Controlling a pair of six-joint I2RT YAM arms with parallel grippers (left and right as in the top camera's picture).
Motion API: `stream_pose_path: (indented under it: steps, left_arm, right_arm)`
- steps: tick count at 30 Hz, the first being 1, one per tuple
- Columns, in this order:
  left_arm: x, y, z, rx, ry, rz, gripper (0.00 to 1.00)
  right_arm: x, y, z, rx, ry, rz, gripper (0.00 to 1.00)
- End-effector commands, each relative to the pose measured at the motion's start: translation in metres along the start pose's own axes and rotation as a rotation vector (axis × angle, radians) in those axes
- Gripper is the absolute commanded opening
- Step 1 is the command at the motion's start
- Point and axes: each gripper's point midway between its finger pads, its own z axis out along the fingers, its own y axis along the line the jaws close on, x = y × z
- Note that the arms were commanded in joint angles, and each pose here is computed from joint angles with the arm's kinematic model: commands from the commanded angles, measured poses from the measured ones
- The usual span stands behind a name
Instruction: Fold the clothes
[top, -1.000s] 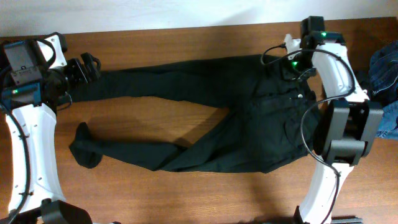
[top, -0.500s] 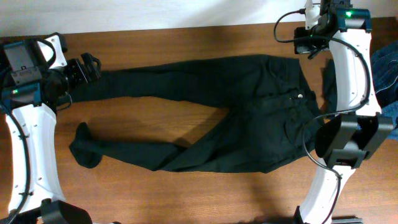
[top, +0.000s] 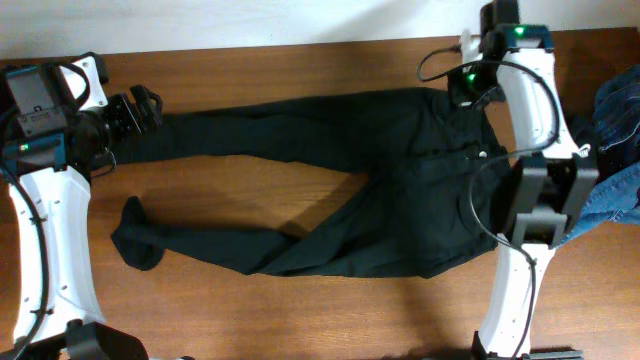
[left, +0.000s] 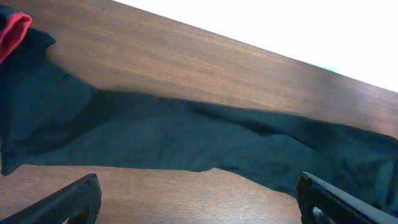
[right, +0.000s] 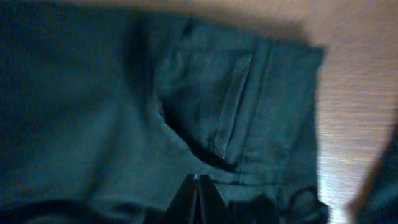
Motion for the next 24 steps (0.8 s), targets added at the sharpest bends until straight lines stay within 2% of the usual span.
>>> stream_pose_path:
  steps: [1,15,24]
  left_arm:
    - [0.002,-0.001,0.002,0.013,0.009,-0.013,0.99]
    - [0.002,-0.001,0.002,0.013,0.009,-0.013,0.99]
    - [0.002,-0.001,0.002,0.013,0.009,-0.013,0.99]
  right_arm:
    - [0.007,0.003,0.023,-0.013,0.05,-0.007,0.04]
    - [0.032,0.003,0.102,-0.052,0.166,-0.016,0.04]
    - [0.047,-0.071,0.106,0.187,0.219,0.028,0.04]
